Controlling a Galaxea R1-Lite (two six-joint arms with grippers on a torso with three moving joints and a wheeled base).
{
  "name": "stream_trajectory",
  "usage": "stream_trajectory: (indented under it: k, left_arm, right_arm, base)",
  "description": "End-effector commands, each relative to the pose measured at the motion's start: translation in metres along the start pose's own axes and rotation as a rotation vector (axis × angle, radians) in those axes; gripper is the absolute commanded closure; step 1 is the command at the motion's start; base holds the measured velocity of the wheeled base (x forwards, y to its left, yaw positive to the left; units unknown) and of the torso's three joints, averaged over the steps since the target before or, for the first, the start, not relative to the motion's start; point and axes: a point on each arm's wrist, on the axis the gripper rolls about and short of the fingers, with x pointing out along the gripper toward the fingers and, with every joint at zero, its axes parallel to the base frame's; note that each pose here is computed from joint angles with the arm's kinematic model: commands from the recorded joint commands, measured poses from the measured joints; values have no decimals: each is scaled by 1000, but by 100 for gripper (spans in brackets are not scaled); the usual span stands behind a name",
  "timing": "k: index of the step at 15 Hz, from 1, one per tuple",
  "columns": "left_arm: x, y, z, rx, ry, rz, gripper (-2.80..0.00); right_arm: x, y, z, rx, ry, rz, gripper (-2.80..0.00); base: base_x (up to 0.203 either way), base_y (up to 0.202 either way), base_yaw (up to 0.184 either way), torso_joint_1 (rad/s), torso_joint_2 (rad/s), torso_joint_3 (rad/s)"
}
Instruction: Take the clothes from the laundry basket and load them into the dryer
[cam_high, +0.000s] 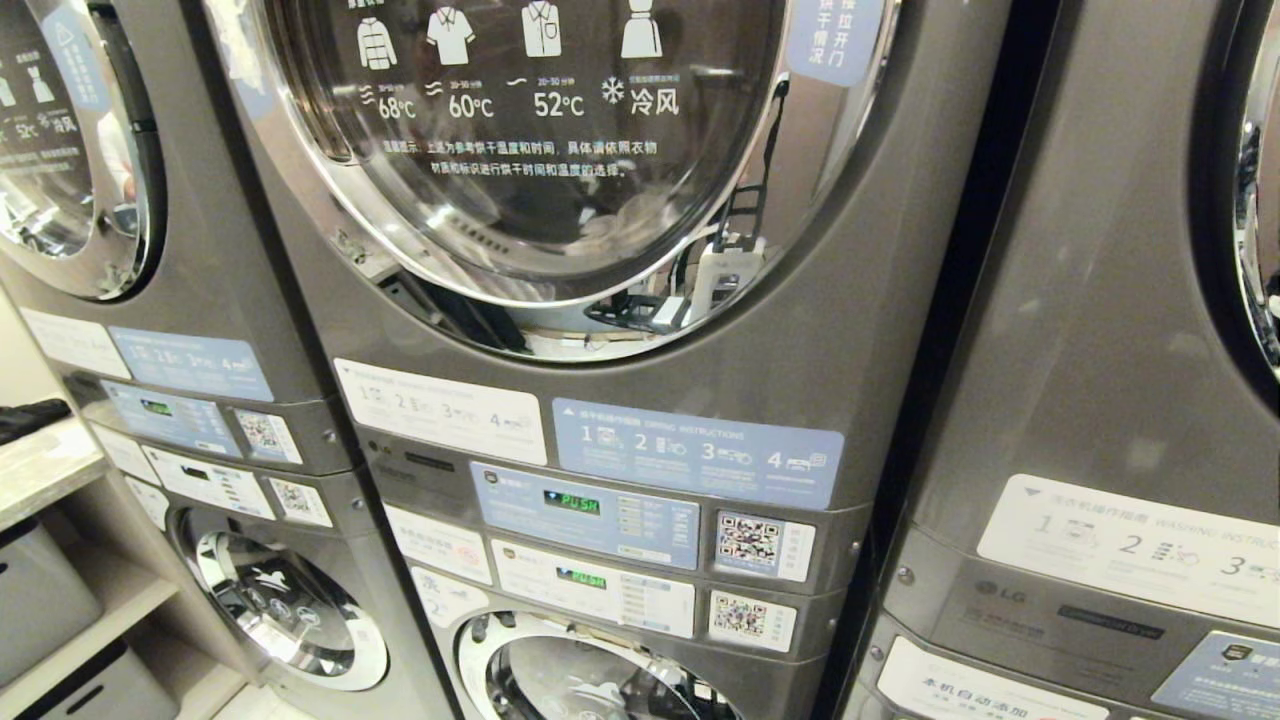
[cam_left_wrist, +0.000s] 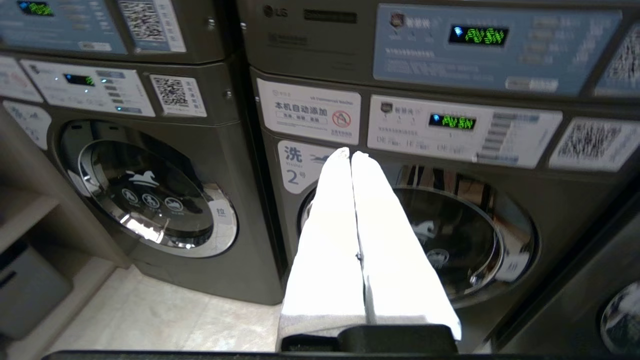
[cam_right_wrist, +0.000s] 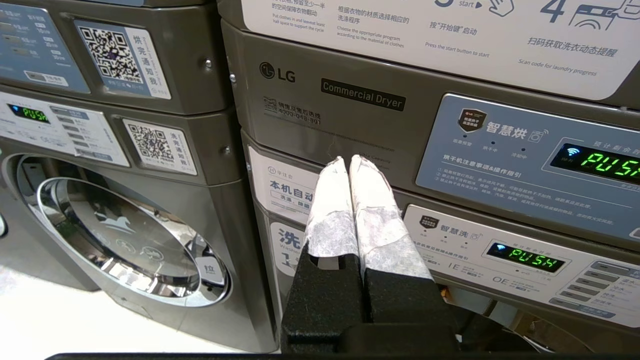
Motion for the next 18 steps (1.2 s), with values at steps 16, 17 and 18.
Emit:
stream_trajectory:
  k: [16, 17, 18]
  left_arm:
    - [-4, 0, -2, 51, -53, 18, 0]
    - [-4, 0, -2, 51, -53, 18, 0]
    - [-4, 0, -2, 51, -53, 18, 0]
  right_arm:
    - [0, 0, 0, 2, 1, -7, 0]
    - [0, 0, 0, 8, 1, -7, 0]
    - [0, 0, 0, 9, 1, -7, 0]
  base:
    - [0, 0, 0, 0, 0, 0]
    - [0, 0, 0, 0, 0, 0]
    - [0, 0, 0, 0, 0, 0]
